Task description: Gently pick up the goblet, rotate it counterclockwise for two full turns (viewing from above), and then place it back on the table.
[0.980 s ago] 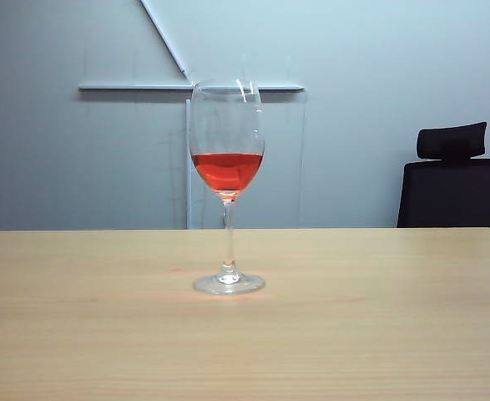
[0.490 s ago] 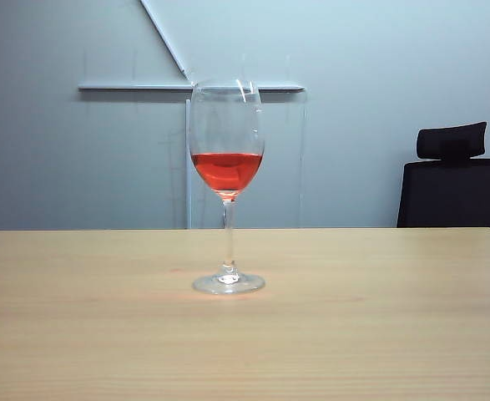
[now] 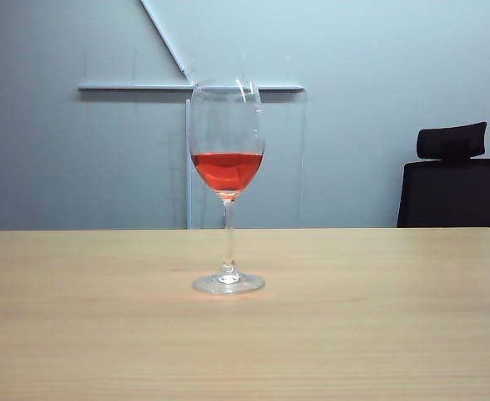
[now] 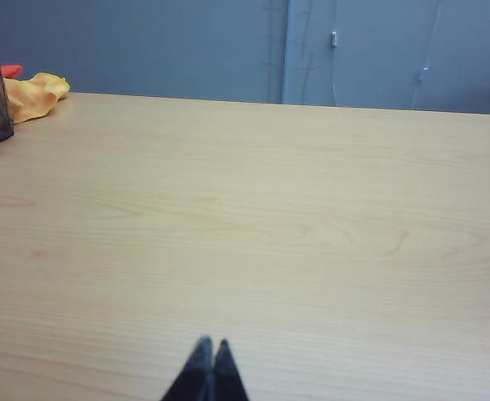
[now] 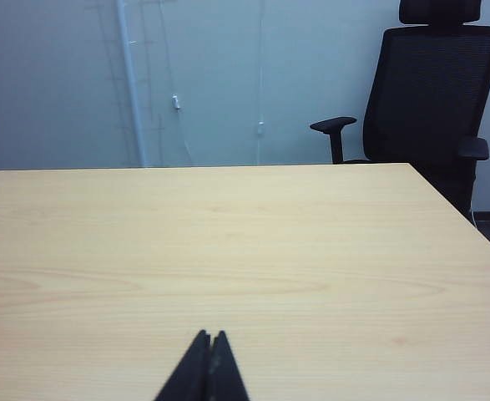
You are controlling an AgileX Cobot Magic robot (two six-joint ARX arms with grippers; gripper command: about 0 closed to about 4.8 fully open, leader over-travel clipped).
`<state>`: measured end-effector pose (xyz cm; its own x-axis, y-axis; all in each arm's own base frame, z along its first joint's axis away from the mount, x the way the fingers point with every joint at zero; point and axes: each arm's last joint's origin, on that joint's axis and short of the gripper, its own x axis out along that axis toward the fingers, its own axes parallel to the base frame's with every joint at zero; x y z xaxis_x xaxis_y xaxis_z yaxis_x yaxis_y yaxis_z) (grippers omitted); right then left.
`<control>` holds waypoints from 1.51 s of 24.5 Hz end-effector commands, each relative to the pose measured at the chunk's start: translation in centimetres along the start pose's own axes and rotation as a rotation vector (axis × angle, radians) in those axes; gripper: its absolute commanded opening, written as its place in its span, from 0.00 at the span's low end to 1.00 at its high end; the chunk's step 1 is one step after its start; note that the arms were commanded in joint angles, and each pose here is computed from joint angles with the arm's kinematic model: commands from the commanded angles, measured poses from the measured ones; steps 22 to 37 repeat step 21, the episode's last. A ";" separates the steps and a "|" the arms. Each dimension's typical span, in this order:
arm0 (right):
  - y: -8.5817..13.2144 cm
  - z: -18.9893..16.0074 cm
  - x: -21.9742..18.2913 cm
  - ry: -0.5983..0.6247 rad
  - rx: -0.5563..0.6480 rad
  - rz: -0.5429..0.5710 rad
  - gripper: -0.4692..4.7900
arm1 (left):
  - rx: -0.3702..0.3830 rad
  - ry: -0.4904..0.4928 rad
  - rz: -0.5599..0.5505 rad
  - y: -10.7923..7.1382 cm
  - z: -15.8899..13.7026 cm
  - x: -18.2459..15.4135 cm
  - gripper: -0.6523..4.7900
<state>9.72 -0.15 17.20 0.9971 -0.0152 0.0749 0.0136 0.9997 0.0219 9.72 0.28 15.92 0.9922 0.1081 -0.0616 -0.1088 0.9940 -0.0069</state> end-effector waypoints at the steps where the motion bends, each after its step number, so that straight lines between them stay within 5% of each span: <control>1: 0.0 0.0 0.0 -0.015 0.000 -0.005 0.08 | 0.005 -0.013 -0.002 0.0 0.2 0.0 0.11; 37: 0.0 -0.1 0.0 -0.005 0.000 -0.005 0.08 | 0.005 -0.013 -0.002 0.0 0.2 0.0 0.11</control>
